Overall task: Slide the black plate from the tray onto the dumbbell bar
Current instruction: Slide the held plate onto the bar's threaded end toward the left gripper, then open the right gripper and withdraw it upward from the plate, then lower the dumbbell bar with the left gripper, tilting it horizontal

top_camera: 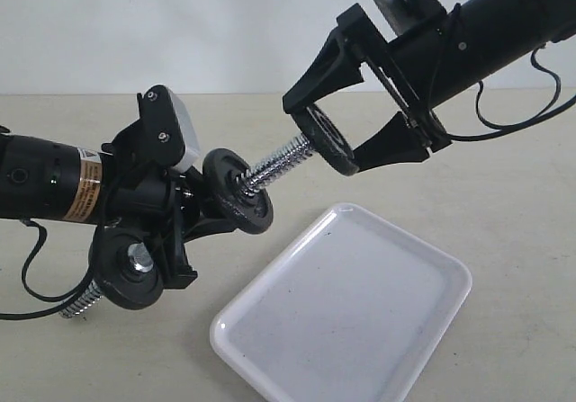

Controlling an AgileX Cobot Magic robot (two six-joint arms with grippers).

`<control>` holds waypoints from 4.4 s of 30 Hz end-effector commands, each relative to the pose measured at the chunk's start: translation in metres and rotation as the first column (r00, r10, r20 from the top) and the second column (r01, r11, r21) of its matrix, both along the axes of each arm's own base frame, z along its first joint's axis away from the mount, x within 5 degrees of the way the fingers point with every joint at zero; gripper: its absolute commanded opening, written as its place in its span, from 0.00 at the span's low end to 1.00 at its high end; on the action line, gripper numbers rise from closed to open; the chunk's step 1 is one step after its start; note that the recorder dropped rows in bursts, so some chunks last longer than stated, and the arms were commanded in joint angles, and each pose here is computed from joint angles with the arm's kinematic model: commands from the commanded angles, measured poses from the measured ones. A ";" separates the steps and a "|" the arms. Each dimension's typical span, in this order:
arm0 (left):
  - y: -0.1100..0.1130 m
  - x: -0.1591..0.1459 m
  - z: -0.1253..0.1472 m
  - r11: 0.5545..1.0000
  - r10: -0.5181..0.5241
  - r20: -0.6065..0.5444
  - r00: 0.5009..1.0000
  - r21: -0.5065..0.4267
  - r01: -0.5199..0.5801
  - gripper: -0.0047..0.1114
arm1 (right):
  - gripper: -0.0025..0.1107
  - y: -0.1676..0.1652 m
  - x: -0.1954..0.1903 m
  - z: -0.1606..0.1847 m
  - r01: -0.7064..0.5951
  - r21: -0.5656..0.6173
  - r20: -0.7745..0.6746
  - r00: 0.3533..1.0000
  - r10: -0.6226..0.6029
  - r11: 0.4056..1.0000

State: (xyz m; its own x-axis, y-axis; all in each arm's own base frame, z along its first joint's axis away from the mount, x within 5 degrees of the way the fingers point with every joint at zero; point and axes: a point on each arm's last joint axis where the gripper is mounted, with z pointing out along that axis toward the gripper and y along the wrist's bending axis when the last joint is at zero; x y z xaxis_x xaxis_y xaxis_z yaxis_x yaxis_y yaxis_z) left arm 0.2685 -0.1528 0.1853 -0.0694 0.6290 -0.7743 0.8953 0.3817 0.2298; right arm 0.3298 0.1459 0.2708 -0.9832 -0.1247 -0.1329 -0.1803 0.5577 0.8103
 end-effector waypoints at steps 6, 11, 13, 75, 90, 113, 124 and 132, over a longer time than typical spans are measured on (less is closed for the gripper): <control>-0.010 -0.002 0.039 0.978 -0.020 0.060 0.998 -0.204 0.032 0.08 | 0.02 0.025 -0.012 0.012 -0.068 0.030 0.037 0.997 0.067 0.997; -0.010 -0.002 0.039 0.978 -0.015 0.059 0.998 -0.209 0.027 0.08 | 0.02 0.023 -0.013 0.008 -0.106 -0.021 0.073 0.992 0.107 0.994; -0.010 -0.001 0.040 0.974 -0.003 0.053 0.999 -0.224 0.015 0.08 | 0.02 0.021 -0.013 0.006 -0.131 -0.052 0.099 0.986 0.135 0.990; -0.001 0.012 0.040 0.901 0.266 -0.131 0.955 -0.319 -0.295 0.08 | 0.94 -0.104 0.008 0.182 0.237 -0.007 0.868 0.484 -0.112 0.972; -0.002 0.025 0.026 0.757 0.371 -0.351 0.860 -0.422 -0.499 0.08 | 0.94 -0.098 -0.013 0.189 0.152 -0.011 0.832 0.549 -0.075 0.988; -0.023 0.072 -0.007 0.698 0.349 -0.459 0.817 -0.454 -0.553 0.08 | 0.94 -0.095 -0.016 0.187 0.113 -0.023 0.820 0.570 -0.046 0.993; -0.050 0.070 -0.028 0.732 0.267 -0.486 0.832 -0.459 -0.503 0.08 | 0.94 -0.096 -0.014 0.186 0.115 -0.026 0.825 0.564 -0.044 0.993; -0.053 0.072 -0.025 0.739 0.257 -0.472 0.844 -0.467 -0.486 0.08 | 0.94 -0.096 -0.014 0.186 0.113 -0.030 0.828 0.560 -0.038 0.993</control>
State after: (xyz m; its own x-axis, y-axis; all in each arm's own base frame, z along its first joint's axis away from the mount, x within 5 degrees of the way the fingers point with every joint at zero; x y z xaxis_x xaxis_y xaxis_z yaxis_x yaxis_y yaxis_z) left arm 0.3367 -0.1743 0.1108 -0.7330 0.1286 -0.6679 0.3813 0.8909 -0.2469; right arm 0.3178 0.0503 0.4537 -0.4721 -0.0941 -0.8765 -0.6957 0.6505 0.3048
